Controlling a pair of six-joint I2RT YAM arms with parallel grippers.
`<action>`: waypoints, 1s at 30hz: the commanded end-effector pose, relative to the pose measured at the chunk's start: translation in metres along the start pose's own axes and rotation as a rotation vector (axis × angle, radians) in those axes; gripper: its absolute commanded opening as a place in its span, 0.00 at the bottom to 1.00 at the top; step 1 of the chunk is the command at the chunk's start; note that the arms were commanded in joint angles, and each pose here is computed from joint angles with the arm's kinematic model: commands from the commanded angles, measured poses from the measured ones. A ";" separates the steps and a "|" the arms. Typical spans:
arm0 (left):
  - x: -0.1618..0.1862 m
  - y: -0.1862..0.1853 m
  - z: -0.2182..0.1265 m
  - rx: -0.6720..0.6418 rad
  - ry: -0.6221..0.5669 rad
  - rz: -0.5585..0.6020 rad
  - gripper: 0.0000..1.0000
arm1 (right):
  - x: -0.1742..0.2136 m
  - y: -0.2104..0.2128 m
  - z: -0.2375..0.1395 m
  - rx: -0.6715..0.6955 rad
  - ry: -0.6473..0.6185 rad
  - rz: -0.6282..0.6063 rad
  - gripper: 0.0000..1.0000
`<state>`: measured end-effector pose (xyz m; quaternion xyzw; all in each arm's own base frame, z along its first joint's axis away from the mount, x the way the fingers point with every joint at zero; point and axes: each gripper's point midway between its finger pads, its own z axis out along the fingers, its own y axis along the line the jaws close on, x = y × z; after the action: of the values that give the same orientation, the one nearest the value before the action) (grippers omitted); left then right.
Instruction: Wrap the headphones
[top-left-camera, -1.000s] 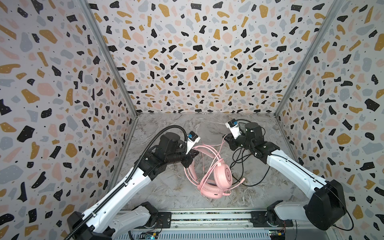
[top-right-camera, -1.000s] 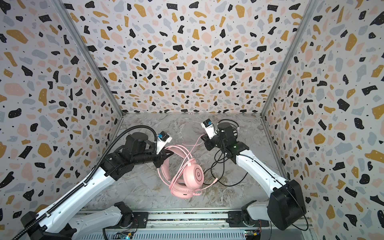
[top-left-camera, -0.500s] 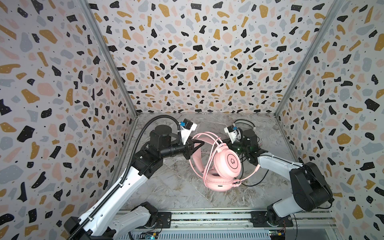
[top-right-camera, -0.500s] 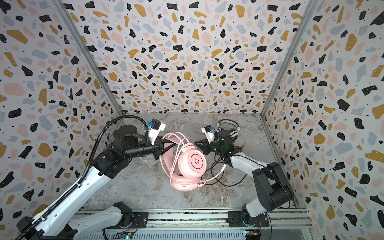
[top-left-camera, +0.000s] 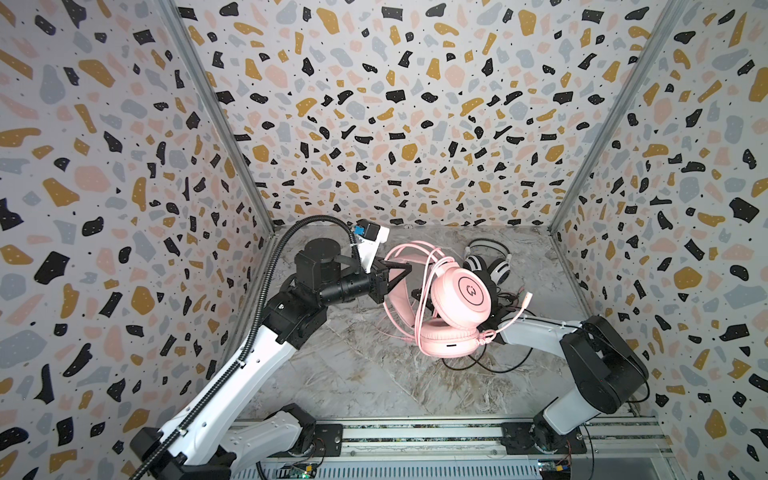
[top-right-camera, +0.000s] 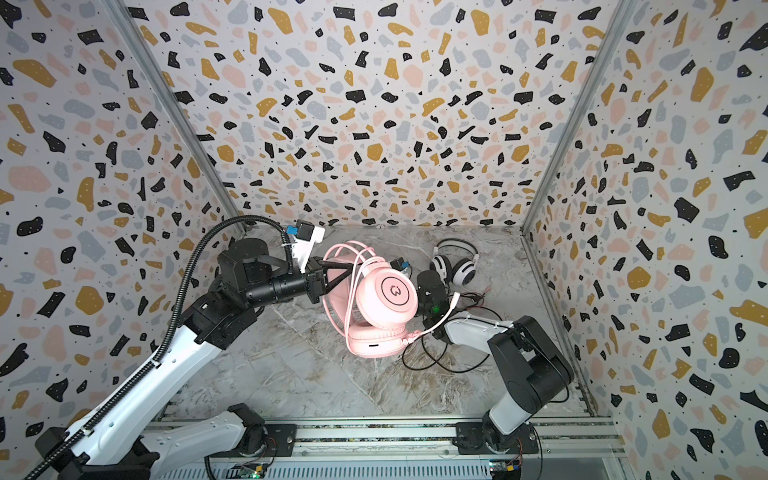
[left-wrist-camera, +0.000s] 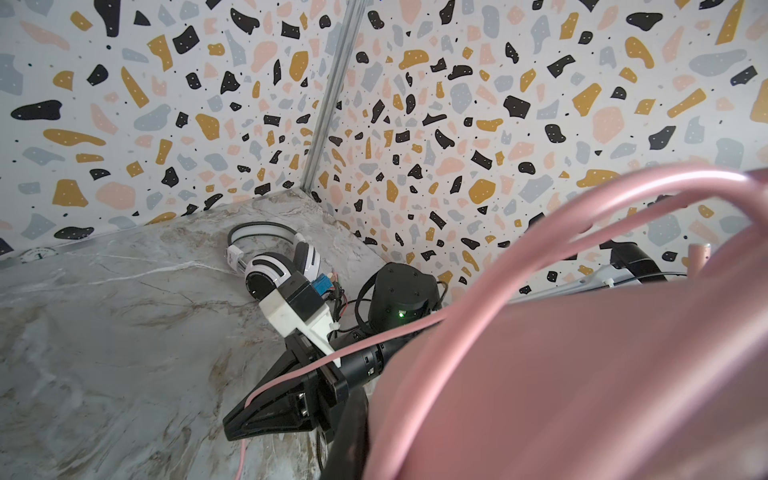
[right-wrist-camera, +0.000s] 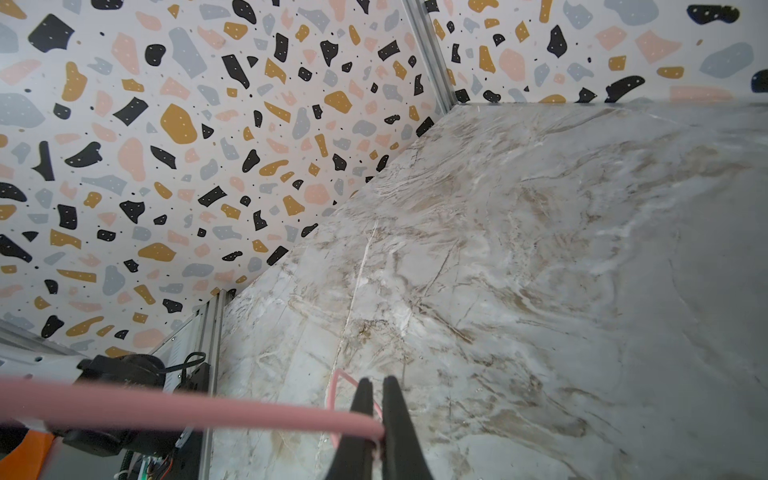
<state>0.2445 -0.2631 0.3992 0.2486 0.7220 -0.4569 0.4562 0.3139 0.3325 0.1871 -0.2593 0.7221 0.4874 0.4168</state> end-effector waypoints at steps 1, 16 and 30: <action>-0.066 -0.041 -0.023 0.102 -0.211 0.063 0.00 | 0.012 -0.020 0.004 0.133 -0.013 0.109 0.02; -0.082 -0.049 -0.032 0.102 -0.246 0.031 0.00 | 0.035 -0.034 0.017 0.255 -0.087 0.335 0.03; -0.107 -0.015 -0.053 -0.128 -0.345 -0.029 0.00 | 0.058 -0.043 -0.041 0.417 -0.151 0.319 0.05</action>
<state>0.2712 -0.2369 0.3999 0.1521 0.7751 -0.4033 0.4620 0.3096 0.3033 0.1548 -0.0378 0.7711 0.4516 0.4472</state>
